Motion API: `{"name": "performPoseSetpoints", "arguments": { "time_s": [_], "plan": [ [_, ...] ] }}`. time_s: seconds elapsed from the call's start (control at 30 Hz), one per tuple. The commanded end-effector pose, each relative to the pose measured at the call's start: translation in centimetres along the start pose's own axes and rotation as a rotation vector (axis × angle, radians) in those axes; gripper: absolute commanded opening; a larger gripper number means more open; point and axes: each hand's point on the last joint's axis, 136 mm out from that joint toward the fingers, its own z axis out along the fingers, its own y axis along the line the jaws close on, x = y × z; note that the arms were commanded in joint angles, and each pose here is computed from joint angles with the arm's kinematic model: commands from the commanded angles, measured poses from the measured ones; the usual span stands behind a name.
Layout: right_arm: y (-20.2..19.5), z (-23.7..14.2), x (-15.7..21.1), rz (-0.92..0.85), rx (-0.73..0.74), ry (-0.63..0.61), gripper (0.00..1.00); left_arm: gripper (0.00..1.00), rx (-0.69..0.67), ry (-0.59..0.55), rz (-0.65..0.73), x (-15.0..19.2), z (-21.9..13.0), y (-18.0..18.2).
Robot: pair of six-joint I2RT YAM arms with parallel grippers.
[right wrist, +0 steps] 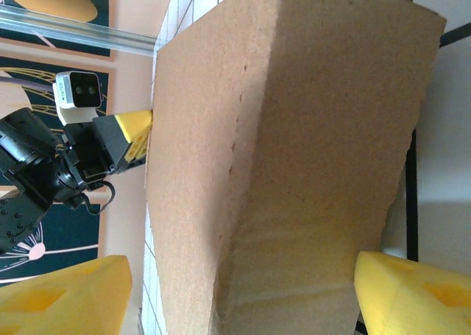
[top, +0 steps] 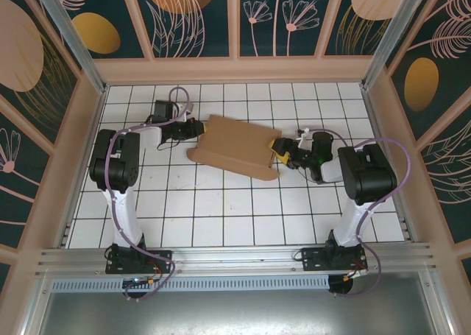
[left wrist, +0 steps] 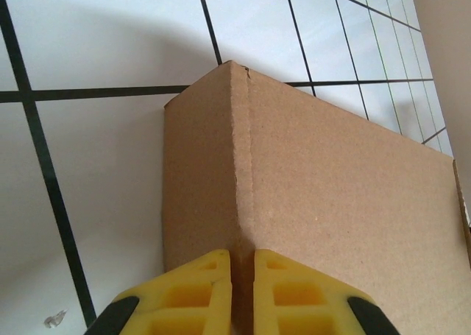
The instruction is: Fold the paper box
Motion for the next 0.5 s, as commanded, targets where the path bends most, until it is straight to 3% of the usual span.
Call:
{"name": "performPoseSetpoints", "arguments": {
  "time_s": [0.0,0.13,0.47],
  "plan": [
    [0.1,0.0,0.8,0.000,0.015,0.028,0.80,0.04,-0.189,0.155,-0.178,6.6,0.5,6.6],
    [-1.3,-0.4,0.1,-0.007,0.098,0.001,0.81,0.05,-0.179,0.138,-0.198,6.1,-0.1,7.0],
    [-0.7,1.5,0.8,-0.023,0.080,0.082,0.82,0.05,-0.169,0.151,-0.209,6.6,0.3,7.2]
  ]
}}
